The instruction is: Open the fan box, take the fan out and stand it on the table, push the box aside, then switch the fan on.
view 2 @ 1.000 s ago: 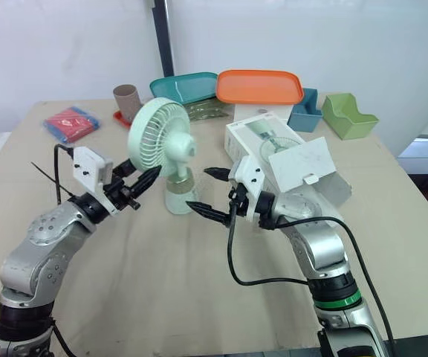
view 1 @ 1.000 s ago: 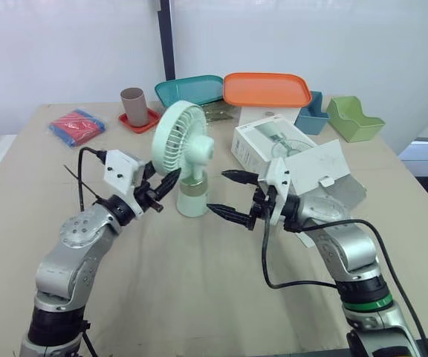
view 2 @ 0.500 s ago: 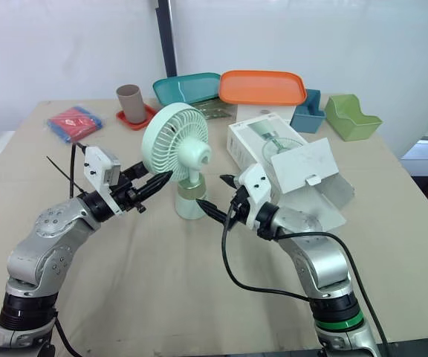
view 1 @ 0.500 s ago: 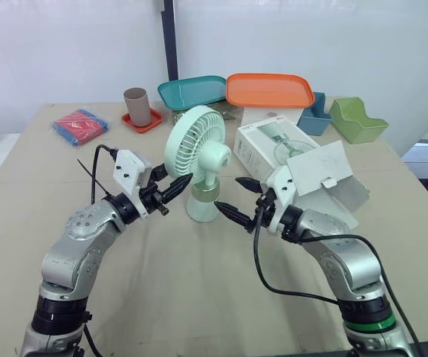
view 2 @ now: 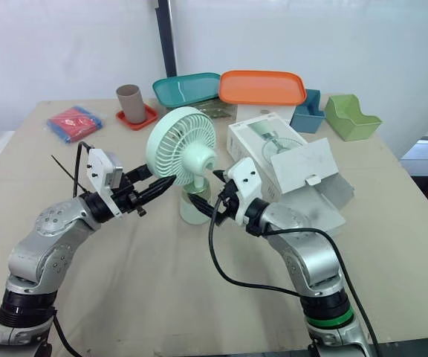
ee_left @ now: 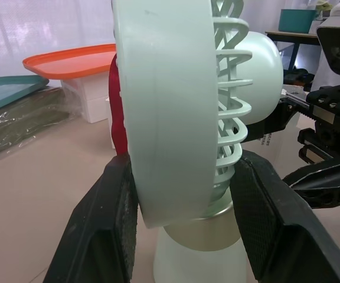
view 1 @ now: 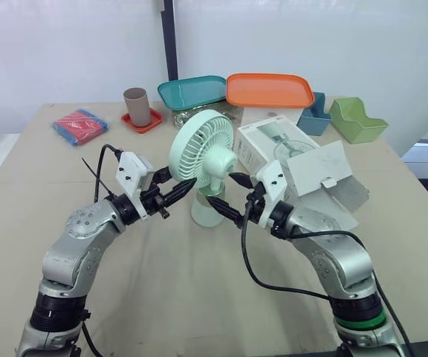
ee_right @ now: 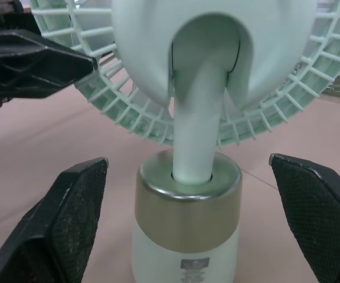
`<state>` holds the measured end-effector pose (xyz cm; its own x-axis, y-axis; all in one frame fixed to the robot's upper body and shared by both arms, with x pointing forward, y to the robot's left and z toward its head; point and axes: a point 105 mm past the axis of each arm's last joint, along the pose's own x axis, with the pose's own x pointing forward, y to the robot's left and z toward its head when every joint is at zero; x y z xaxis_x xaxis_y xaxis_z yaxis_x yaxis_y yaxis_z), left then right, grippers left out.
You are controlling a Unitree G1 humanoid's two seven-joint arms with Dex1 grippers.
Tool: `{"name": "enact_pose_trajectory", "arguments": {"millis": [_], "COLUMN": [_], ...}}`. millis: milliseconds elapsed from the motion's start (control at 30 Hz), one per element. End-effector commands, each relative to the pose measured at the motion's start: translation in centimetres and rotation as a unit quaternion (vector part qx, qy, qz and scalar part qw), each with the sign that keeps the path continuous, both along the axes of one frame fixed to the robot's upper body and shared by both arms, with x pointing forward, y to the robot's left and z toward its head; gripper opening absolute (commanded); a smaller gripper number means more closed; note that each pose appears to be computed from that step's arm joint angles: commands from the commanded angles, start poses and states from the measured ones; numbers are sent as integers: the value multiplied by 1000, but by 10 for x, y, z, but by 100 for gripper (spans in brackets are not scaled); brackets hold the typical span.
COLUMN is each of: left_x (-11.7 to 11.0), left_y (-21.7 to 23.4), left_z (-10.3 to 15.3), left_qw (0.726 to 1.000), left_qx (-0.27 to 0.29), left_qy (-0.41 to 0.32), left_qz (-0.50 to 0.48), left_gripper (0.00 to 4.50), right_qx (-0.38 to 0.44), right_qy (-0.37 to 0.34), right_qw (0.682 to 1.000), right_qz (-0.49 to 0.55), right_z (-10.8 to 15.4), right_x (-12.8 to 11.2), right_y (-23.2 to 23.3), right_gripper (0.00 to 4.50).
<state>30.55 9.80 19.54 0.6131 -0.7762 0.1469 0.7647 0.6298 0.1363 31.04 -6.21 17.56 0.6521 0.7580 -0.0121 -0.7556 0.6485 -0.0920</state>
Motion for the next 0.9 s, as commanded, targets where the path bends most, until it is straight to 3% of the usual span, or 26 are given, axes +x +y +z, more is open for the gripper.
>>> {"name": "enact_pose_trajectory", "arguments": {"millis": [33,100,233,300,600,733,767,833,900], "left_x": [-1,-2,-3,-3,-5,-5,-6,-6,-6], "left_y": [-3,-5,-7,-8,-10,-9,-9,-9,-9], "left_z": [2,1,0,1,0,-1,-1,-1,-1], "left_qw": [1000,1000,1000,1000,1000,1000,1000,1000,1000], "left_qx": [2,1,-2,-4,-3,0,0,1,1], "left_qy": [-7,-6,-4,-4,-5,-5,-4,-4,-4], "left_qz": [-5,-5,-7,-6,-8,-10,-10,-11,-11], "left_gripper": [195,195,193,193,193,193,193,193,193], "right_qx": [17,24,26,25,29,30,28,26,26], "right_qy": [-27,-25,-18,-17,-12,-9,-9,-7,-7], "right_qw": [999,999,999,1000,1000,999,1000,1000,1000], "right_qz": [8,7,3,2,-5,-6,-5,-6,-6], "right_z": [20,21,20,19,18,17,16,16,15], "right_x": [-5,-5,-4,-3,2,2,2,2,3], "right_y": [6,7,7,7,7,7,7,6,6], "right_gripper": [450,450,327,288,288,194,121,69,69]}}
